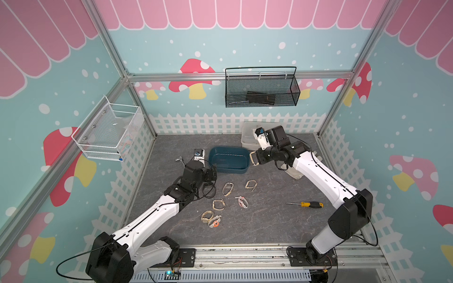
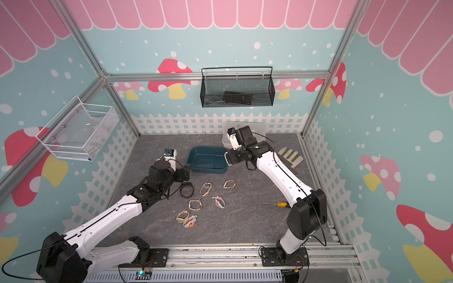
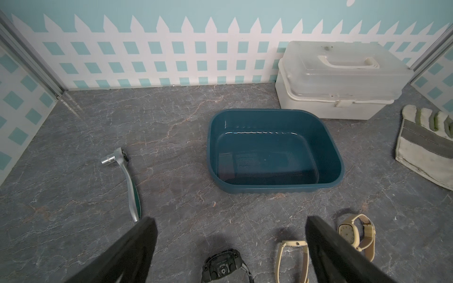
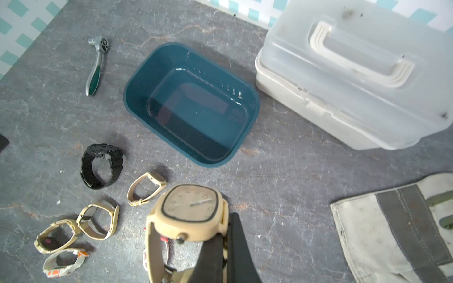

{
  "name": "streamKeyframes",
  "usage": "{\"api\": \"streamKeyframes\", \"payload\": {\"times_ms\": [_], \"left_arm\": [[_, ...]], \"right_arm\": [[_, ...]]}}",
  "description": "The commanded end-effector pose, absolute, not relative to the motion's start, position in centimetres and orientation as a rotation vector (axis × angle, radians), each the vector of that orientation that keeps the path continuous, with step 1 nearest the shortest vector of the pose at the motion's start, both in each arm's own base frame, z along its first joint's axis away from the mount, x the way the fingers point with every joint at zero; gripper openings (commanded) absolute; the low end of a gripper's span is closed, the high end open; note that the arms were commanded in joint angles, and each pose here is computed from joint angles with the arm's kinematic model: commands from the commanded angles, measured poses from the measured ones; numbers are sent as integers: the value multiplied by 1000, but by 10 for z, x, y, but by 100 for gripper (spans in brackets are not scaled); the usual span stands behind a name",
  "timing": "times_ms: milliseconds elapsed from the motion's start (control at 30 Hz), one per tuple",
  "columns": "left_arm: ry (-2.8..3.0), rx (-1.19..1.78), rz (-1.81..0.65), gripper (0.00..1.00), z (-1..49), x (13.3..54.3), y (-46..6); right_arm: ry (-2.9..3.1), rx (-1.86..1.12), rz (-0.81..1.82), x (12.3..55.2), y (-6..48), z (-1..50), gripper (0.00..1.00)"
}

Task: Put the watch into the storage box
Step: Place the watch in the storage box.

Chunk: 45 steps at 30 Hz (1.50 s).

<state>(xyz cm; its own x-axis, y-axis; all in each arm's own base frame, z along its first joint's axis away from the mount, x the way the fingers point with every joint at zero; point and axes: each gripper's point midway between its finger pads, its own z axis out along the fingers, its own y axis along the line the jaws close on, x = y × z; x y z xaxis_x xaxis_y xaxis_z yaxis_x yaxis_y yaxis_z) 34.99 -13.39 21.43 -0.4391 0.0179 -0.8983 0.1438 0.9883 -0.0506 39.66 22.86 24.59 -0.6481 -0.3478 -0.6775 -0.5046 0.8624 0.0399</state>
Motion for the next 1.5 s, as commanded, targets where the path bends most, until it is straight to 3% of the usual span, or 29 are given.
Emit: {"api": "streamKeyframes", "payload": {"times_ms": [0, 200, 633, 1467], "left_arm": [[2014, 119, -130, 97, 215, 348, -133], [2014, 119, -125, 97, 216, 347, -132], [2025, 134, -117, 97, 212, 347, -133], [2009, 114, -146, 97, 219, 344, -134]], "right_arm": [[2324, -664, 289, 410, 243, 249, 0], [2273, -681, 286, 448, 268, 255, 0], [2324, -740, 227, 518, 309, 192, 0], [2480, -820, 126, 535, 326, 61, 0]]}}
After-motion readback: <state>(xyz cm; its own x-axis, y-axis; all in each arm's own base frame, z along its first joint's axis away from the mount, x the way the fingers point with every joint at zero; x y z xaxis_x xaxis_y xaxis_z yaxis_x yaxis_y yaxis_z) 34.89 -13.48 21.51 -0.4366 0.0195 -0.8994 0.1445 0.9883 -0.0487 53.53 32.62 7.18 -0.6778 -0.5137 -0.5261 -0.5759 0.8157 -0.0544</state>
